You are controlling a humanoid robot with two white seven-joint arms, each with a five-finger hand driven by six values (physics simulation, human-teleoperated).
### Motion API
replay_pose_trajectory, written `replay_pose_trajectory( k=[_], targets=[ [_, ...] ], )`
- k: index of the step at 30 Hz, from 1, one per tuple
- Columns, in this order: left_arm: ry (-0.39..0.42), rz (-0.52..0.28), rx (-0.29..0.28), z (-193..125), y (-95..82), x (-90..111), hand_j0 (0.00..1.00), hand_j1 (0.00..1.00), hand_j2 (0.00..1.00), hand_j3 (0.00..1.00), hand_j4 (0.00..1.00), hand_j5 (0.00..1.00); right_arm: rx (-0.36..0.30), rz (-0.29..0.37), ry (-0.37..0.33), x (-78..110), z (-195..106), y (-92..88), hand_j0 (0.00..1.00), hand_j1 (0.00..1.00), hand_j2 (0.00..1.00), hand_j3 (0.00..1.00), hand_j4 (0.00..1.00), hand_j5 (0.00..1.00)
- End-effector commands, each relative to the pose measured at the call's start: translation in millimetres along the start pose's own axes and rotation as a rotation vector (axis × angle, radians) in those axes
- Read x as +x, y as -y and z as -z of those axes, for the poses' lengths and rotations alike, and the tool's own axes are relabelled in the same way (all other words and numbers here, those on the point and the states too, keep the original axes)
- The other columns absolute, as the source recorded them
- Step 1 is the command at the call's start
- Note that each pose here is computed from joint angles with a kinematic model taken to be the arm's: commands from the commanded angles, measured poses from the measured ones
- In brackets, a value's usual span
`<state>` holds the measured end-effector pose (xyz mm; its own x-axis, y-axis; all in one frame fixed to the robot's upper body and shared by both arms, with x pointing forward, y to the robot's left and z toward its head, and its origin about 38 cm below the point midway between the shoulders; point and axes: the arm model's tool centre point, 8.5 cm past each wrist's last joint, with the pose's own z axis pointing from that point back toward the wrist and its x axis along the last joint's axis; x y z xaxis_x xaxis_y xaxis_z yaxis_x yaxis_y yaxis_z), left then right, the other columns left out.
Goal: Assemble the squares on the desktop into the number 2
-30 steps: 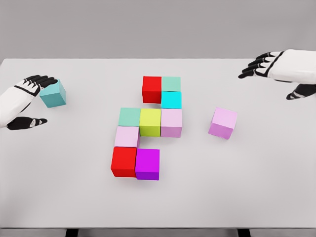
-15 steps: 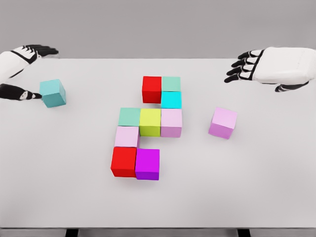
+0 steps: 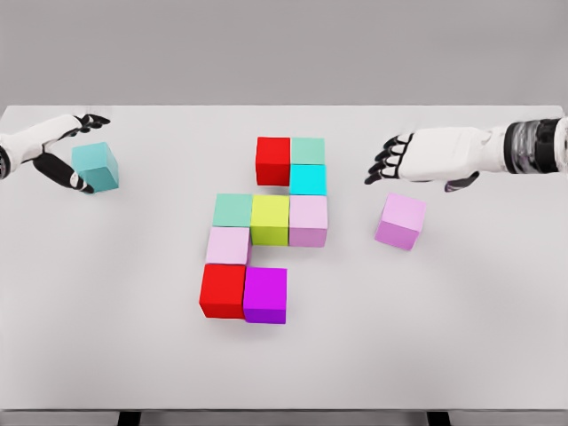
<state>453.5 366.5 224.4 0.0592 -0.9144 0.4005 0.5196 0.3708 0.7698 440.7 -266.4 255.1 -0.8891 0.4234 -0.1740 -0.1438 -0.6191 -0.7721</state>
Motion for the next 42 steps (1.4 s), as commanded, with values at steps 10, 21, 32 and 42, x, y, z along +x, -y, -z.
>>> replay_pose_trajectory(
  k=[10, 21, 32, 42],
  targets=[
    [-0.11, 0.127, 0.033, 13, -7.1, 0, 1.0, 1.0, 1.0, 1.0, 1.0, 1.0, 0.092, 0.029, 0.051, 12.9, 19, -31.5, 1.0, 1.0, 1.0, 1.0, 1.0, 1.0],
    [-0.167, 0.146, -0.015, 32, 5.2, -9, 1.0, 1.0, 1.0, 1.0, 1.0, 1.0, 0.121, 0.039, 0.055, 12.8, 27, -40.9, 1.0, 1.0, 1.0, 1.0, 1.0, 1.0],
    [-0.183, 0.163, -0.009, 49, 11.6, -1, 0.99, 0.99, 0.99, 0.99, 0.99, 0.99, 0.104, 0.041, 0.078, 18.7, 34, -36.7, 0.43, 0.43, 0.43, 0.43, 0.43, 0.43],
    [-0.215, 0.171, -0.006, 62, 13.5, 0, 0.98, 0.98, 0.98, 0.98, 0.98, 0.98, 0.088, 0.024, 0.09, 25.1, 27, -31.1, 0.43, 0.43, 0.43, 0.43, 0.43, 0.43]
  ],
)
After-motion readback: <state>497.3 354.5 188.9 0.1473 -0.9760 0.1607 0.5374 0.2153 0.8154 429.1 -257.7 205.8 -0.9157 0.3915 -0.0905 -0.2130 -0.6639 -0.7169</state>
